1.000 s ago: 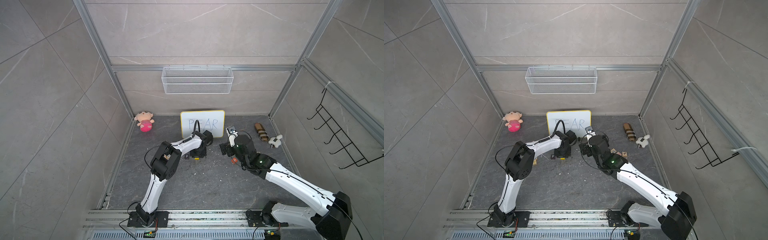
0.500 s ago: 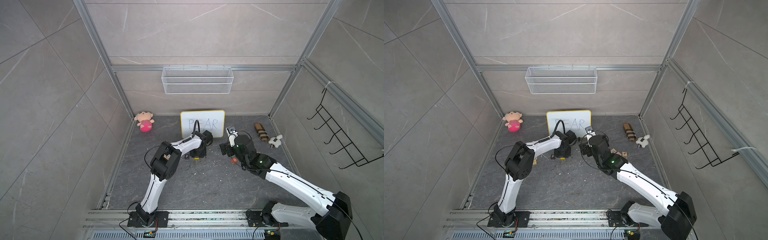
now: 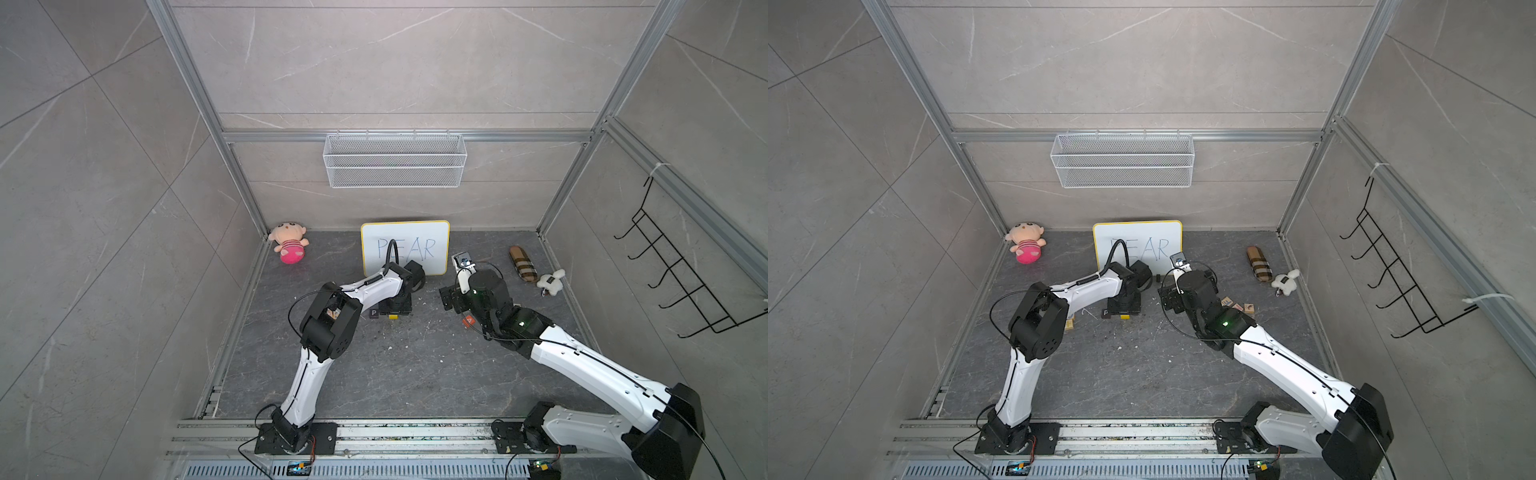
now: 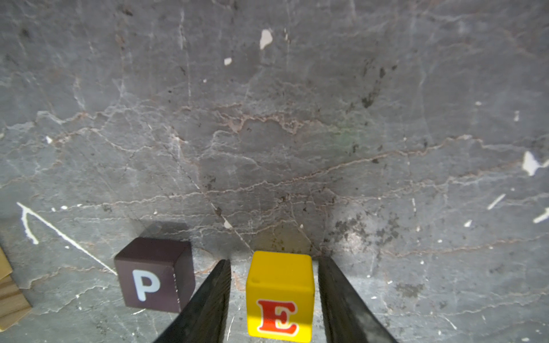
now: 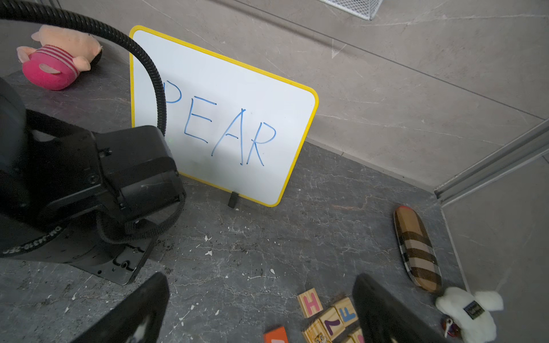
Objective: Spell the uppercase word “pear” with letter blocks
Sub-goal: Place the letter block at the center of the board.
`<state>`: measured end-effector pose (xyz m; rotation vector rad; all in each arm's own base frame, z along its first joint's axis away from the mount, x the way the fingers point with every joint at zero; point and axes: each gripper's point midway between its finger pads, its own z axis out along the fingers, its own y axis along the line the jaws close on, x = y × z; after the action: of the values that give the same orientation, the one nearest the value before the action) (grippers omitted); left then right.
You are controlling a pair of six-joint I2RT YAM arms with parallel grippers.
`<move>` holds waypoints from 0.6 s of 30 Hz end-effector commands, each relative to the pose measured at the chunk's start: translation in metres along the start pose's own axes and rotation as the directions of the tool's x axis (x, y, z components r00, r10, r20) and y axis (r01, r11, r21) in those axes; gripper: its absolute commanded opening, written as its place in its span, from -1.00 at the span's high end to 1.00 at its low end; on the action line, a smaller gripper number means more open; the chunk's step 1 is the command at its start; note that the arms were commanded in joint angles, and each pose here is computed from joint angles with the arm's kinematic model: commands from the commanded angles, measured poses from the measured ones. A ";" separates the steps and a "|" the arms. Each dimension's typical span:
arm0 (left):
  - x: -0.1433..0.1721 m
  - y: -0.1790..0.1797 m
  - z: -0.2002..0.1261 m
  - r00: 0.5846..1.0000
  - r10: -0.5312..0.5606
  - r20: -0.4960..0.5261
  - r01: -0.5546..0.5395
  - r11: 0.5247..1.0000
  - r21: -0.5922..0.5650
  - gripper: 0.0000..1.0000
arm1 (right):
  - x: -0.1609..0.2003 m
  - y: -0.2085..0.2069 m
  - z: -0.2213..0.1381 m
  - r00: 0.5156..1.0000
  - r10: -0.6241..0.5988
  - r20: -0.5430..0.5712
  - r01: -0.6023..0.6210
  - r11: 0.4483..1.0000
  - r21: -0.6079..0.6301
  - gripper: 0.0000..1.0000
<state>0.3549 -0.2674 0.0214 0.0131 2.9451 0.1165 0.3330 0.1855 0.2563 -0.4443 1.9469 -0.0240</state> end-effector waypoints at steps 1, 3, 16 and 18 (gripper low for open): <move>-0.007 0.002 -0.018 1.000 0.000 0.024 0.000 1.000 0.019 -0.05 | 0.001 0.005 0.002 1.000 -0.015 0.002 0.015 1.000 -0.012 -0.98; -0.011 0.000 -0.026 0.999 0.001 0.041 -0.003 0.999 0.033 -0.06 | 0.002 0.006 0.003 1.000 -0.018 -0.002 0.018 1.000 -0.014 -0.98; -0.041 -0.002 -0.126 0.967 0.025 0.252 -0.068 0.984 0.165 -0.23 | 0.000 -0.001 0.008 1.000 0.008 -0.009 -0.007 0.999 0.041 -0.98; -0.046 -0.003 -0.147 0.949 0.039 0.314 -0.100 0.978 0.181 -0.24 | -0.001 -0.006 0.006 1.000 0.023 0.003 -0.023 0.998 0.060 -0.98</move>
<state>0.3646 -0.2773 0.1176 0.0928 2.7710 -0.0766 0.3379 0.1856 0.2436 -0.4481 1.9753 -0.0605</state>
